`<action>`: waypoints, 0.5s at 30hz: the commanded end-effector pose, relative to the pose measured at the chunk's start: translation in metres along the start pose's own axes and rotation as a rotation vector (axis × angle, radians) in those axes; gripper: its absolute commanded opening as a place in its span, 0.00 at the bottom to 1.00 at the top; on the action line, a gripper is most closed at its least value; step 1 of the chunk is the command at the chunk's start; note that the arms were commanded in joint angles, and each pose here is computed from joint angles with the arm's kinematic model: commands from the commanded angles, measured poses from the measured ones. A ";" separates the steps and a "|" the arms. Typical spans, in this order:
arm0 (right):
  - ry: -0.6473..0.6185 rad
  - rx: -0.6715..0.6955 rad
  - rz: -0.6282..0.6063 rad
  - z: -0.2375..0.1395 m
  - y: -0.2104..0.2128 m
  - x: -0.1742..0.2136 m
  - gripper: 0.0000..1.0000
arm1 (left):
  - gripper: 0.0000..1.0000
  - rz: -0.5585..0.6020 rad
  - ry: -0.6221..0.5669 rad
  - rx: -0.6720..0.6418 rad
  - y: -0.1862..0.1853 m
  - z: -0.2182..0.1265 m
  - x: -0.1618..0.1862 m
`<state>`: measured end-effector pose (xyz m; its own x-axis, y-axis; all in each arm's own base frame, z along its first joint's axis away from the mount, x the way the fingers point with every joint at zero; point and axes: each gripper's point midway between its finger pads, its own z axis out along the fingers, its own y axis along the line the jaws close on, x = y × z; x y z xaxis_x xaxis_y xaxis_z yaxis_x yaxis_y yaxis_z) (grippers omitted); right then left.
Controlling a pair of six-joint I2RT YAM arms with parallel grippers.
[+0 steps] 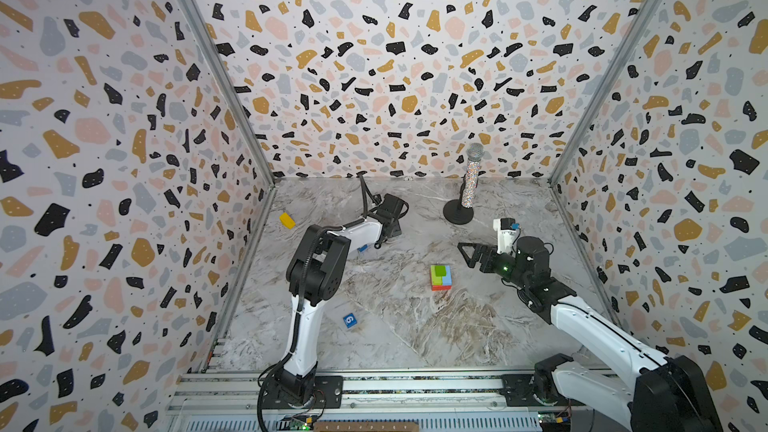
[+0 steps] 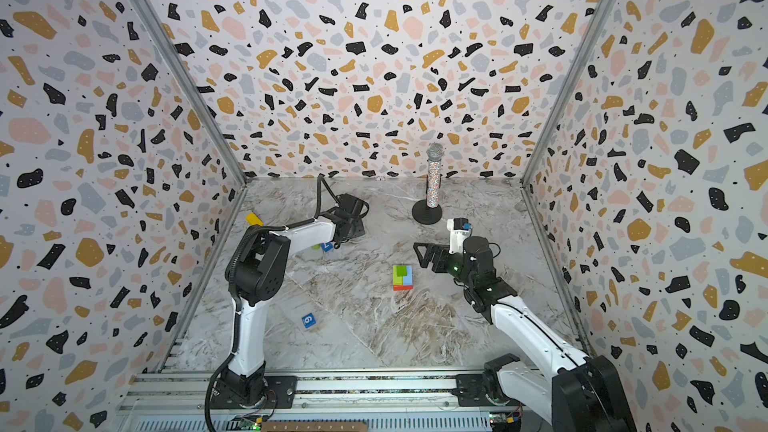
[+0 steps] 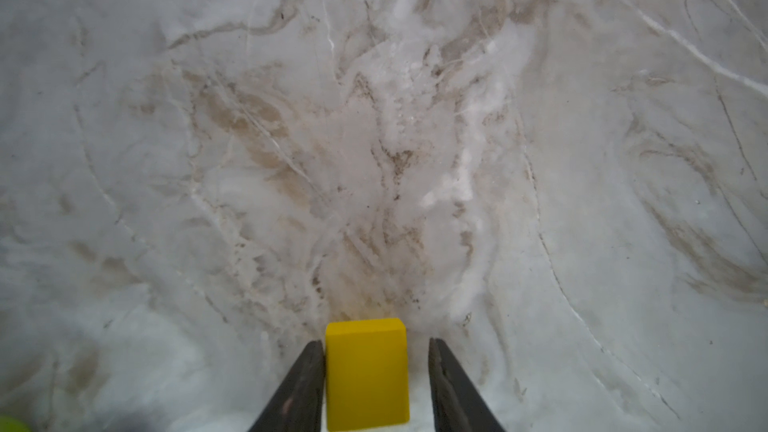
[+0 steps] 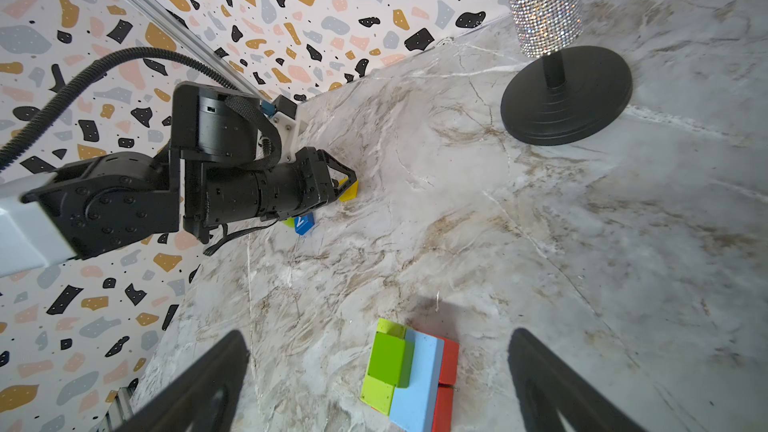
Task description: Build the wood block tower
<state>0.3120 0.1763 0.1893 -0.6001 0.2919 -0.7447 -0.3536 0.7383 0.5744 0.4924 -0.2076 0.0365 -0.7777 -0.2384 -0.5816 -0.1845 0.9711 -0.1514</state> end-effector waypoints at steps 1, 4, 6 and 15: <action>-0.028 -0.019 -0.006 -0.005 0.006 -0.007 0.99 | 0.41 0.014 -0.001 -0.022 0.003 0.004 -0.001; -0.028 -0.018 -0.006 -0.005 0.006 -0.007 0.99 | 0.40 0.019 0.006 -0.028 0.005 0.004 0.002; -0.027 -0.019 -0.005 -0.005 0.006 -0.007 0.99 | 0.39 0.023 0.009 -0.033 0.006 0.004 0.003; -0.027 -0.020 -0.005 -0.004 0.005 -0.006 0.99 | 0.34 0.027 0.011 -0.038 0.008 0.006 0.005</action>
<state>0.3117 0.1767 0.1892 -0.6014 0.2917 -0.7438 -0.3548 0.7367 0.5757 0.4902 -0.2044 0.0336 -0.7845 -0.2274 -0.5769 -0.1873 0.9738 -0.1291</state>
